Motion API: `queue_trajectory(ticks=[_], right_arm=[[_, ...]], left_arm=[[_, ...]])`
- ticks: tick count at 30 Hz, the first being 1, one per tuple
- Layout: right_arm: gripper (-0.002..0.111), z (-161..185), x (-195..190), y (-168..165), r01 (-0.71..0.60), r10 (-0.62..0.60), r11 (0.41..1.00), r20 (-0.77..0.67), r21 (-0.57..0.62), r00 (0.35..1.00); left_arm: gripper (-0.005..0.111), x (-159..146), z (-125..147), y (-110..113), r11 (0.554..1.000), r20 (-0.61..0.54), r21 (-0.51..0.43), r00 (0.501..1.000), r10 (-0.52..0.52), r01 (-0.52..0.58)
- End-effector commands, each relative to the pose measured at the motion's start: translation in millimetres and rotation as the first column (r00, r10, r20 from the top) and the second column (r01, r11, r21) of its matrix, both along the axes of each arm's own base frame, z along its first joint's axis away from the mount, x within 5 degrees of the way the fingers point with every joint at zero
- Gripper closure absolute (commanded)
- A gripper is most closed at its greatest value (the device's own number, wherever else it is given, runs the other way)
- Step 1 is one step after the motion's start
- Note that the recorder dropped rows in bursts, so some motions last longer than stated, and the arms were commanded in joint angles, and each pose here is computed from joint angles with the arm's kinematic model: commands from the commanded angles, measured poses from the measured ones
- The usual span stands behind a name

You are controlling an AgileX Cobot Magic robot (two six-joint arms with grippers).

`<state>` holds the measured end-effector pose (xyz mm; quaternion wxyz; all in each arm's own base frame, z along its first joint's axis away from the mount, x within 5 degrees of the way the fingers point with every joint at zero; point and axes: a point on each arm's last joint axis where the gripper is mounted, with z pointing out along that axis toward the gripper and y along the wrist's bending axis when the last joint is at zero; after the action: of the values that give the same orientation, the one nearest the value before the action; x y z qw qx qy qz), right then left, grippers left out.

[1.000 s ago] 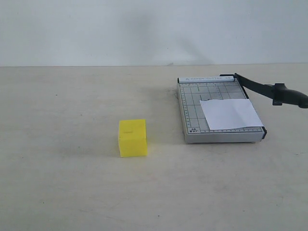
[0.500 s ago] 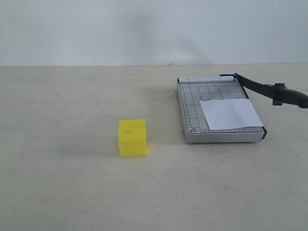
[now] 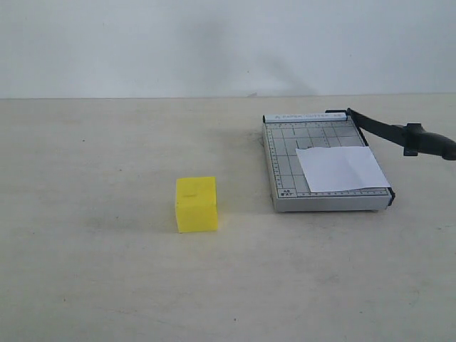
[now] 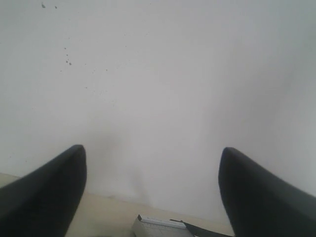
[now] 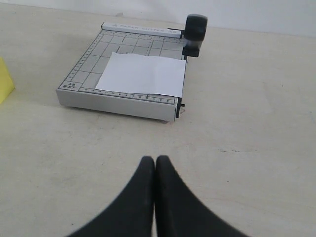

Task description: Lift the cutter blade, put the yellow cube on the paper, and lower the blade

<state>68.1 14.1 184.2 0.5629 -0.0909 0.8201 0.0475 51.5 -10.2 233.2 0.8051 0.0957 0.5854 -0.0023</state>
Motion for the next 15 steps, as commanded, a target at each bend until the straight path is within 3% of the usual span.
queue_trajectory(ticks=[1, 11, 15], right_arm=[[0.108, -1.2, -0.2, -0.4, 0.002, -0.002, 1.0, 0.004, -0.006, 1.0], [0.108, -1.2, -0.2, -0.4, 0.002, -0.002, 1.0, 0.004, -0.006, 1.0], [0.108, -1.2, -0.2, -0.4, 0.002, -0.002, 1.0, 0.004, -0.006, 1.0]], left_arm=[[0.036, -0.7, 0.8, -0.7, 1.0, 0.018, -0.004, 1.0, -0.011, 0.011], [0.036, 0.5, -2.7, 0.0, 1.0, -0.027, -0.026, 1.0, -0.01, 0.009], [0.05, 0.4, -2.0, 0.0, 0.997, -0.032, -0.075, 0.999, -0.026, 0.023]])
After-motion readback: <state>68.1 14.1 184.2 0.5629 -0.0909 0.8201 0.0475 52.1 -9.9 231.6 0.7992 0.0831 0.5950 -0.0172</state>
